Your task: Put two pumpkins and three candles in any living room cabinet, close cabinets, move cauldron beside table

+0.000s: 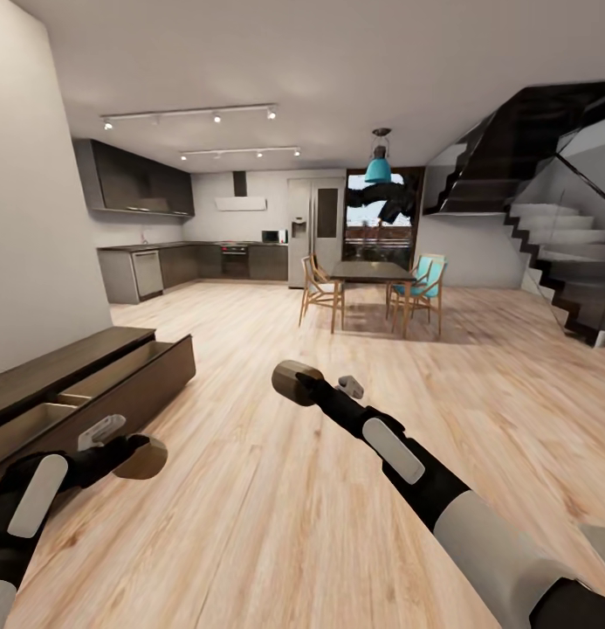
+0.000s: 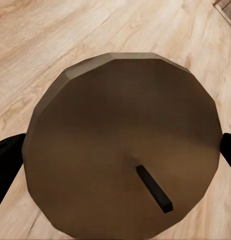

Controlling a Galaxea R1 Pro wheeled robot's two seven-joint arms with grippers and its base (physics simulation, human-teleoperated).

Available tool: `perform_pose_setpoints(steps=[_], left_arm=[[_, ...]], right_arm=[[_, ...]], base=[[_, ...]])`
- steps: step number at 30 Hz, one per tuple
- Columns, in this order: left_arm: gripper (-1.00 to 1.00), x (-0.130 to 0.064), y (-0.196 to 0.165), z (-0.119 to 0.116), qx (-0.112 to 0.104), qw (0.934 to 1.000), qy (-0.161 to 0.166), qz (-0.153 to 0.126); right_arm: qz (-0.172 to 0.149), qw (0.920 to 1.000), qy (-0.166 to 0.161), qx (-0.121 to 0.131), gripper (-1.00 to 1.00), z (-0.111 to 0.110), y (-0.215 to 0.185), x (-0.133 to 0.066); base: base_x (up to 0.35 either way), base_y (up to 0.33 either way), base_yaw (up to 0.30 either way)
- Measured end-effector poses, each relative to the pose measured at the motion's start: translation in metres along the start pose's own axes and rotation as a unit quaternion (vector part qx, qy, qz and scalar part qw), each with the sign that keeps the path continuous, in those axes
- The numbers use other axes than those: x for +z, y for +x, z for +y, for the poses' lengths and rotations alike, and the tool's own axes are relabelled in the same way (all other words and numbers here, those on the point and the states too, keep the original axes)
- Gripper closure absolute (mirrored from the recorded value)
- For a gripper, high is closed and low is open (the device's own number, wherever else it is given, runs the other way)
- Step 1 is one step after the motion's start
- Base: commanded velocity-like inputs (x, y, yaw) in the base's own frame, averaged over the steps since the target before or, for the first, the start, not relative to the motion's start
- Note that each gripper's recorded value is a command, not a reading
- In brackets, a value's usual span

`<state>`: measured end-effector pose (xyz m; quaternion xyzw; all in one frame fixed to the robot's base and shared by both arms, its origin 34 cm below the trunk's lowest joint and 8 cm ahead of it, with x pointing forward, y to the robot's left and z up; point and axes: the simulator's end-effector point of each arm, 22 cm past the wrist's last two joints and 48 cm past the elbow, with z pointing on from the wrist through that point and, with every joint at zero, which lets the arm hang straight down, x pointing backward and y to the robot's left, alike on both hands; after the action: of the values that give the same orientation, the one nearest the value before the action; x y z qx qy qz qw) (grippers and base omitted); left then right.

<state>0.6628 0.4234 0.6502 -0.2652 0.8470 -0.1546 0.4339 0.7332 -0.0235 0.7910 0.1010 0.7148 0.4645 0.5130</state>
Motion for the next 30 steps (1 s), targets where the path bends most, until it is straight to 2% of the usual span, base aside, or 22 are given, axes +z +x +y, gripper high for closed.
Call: perform_pose_setpoints(steps=[8, 24, 30], left_arm=[[1.00, -0.0006, -0.0006, -0.0011, -0.001, 1.0000, 0.002, -0.001], [1.00, -0.0004, 0.0002, -0.0008, 0.002, 1.0000, 0.000, 0.000], [1.00, -0.0008, -0.0002, -0.0018, 0.001, 1.0000, 0.001, -0.001]], right_arm=[[-0.010, 0.9999, -0.001, -0.001, 1.00, 0.0010, -0.0046, -0.0004], [-0.011, 0.9999, -0.001, -0.002, 1.00, 0.0012, -0.0046, -0.0004], [-0.011, 0.9999, -0.001, -0.002, 1.00, 0.0021, -0.0051, -0.0008]], base=[[0.330, -0.001, -0.087], [0.336, -0.007, -0.006], [0.336, -0.085, -0.174]])
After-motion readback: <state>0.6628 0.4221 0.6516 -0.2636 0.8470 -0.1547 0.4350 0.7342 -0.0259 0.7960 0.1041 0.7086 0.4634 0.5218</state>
